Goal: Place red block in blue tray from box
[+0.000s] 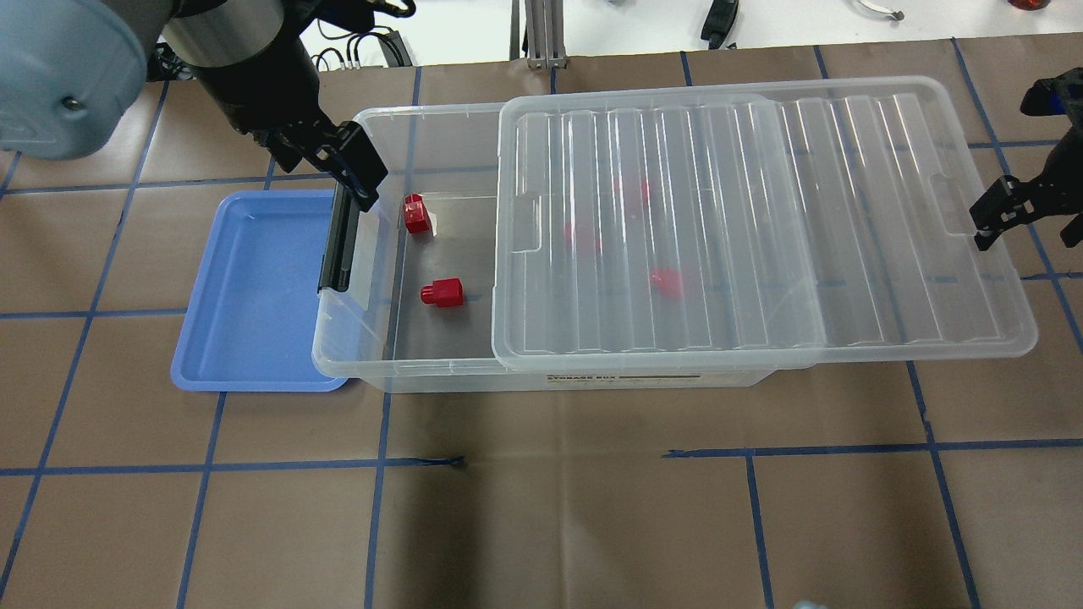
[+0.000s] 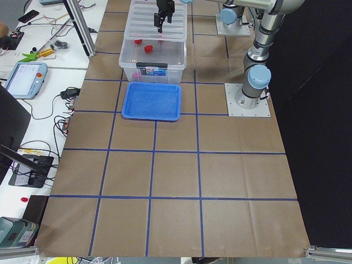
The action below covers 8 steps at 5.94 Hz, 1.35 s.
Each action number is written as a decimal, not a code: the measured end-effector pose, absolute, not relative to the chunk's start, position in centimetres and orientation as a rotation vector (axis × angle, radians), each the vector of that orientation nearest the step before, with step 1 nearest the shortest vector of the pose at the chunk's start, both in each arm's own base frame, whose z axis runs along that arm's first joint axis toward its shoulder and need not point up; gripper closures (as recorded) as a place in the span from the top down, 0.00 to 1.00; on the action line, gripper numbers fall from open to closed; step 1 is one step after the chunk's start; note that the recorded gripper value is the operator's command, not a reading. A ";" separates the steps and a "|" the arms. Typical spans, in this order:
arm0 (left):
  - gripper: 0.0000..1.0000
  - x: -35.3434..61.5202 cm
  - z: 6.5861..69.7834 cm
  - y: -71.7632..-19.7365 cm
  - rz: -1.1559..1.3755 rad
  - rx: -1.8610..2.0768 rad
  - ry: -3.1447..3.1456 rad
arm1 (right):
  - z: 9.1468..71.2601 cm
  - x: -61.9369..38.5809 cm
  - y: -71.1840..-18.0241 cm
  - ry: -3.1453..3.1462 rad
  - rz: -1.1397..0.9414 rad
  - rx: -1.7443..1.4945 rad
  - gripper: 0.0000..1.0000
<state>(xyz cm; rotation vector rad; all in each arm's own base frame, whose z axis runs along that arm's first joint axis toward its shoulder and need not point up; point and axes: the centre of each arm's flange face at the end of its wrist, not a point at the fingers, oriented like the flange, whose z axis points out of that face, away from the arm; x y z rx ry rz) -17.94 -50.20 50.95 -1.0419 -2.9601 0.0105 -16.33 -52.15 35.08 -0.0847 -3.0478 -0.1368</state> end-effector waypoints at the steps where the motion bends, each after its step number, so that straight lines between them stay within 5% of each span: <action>1: 0.97 -18.0 50.0 -50.2 -0.011 -1.253 -2.875 | 35.1 -17.6 -51.7 -3.041 -0.140 -0.116 1.00; 5: 0.97 -18.5 41.7 -52.4 -0.031 -1.911 -2.472 | 37.5 -18.3 -51.0 -3.006 -0.109 -0.198 1.00; 8: 0.97 -20.1 33.9 -56.6 -0.008 -2.126 -2.294 | 44.7 -8.2 -52.8 -3.016 -0.052 -0.241 1.00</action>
